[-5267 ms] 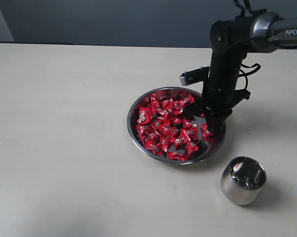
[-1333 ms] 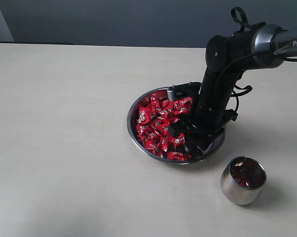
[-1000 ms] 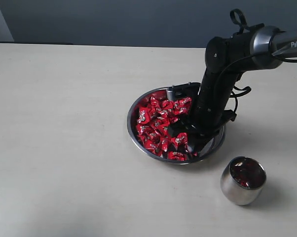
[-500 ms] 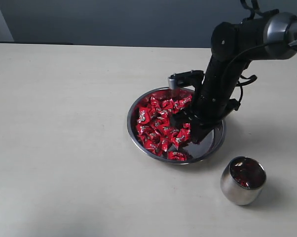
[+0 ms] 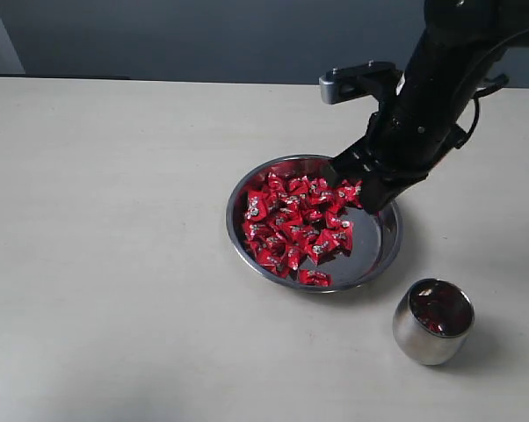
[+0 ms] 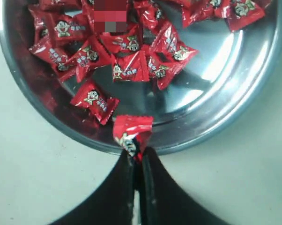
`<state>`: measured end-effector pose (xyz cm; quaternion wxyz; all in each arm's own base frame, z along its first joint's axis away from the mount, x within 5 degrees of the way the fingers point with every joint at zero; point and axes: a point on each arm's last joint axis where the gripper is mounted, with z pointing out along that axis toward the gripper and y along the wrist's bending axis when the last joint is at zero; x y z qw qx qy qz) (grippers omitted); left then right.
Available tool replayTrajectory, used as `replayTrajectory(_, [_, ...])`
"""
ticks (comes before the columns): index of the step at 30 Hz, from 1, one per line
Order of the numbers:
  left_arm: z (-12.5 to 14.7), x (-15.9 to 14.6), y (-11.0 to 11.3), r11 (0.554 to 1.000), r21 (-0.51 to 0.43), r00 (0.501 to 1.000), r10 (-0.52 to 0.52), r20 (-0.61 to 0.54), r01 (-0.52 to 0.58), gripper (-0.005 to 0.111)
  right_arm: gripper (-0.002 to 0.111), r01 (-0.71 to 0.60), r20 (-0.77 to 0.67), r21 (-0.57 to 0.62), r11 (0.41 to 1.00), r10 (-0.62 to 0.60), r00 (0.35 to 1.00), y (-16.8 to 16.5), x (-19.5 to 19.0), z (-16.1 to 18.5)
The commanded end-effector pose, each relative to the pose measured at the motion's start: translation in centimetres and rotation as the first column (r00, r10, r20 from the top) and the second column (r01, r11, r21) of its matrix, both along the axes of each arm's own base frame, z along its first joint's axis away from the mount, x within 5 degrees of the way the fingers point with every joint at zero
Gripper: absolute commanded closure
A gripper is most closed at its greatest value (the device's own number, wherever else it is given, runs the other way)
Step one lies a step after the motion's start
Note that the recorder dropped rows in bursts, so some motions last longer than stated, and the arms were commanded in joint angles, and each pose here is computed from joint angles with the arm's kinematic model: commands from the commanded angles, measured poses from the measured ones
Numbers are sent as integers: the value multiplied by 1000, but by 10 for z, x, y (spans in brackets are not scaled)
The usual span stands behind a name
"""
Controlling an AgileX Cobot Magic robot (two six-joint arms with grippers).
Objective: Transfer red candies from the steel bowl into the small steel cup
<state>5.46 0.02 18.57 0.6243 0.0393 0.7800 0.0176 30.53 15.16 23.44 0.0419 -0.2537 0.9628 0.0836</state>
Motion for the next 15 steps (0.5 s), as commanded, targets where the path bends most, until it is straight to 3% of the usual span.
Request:
replayTrajectory(1, [1,0,0,1000,-4,1000,-8,10,8,106,109,23,120,16,1000,-25,992,-7,-5,31])
replayTrajectory(6, [1,0,0,1000,-4,1000,-8,10,8,106,109,32,107,28,999,-35,994,-3,-1,23])
replayTrajectory(15, [1,0,0,1000,-4,1000,-8,10,8,106,109,8,10,45,999,-8,1000,13,22,-40])
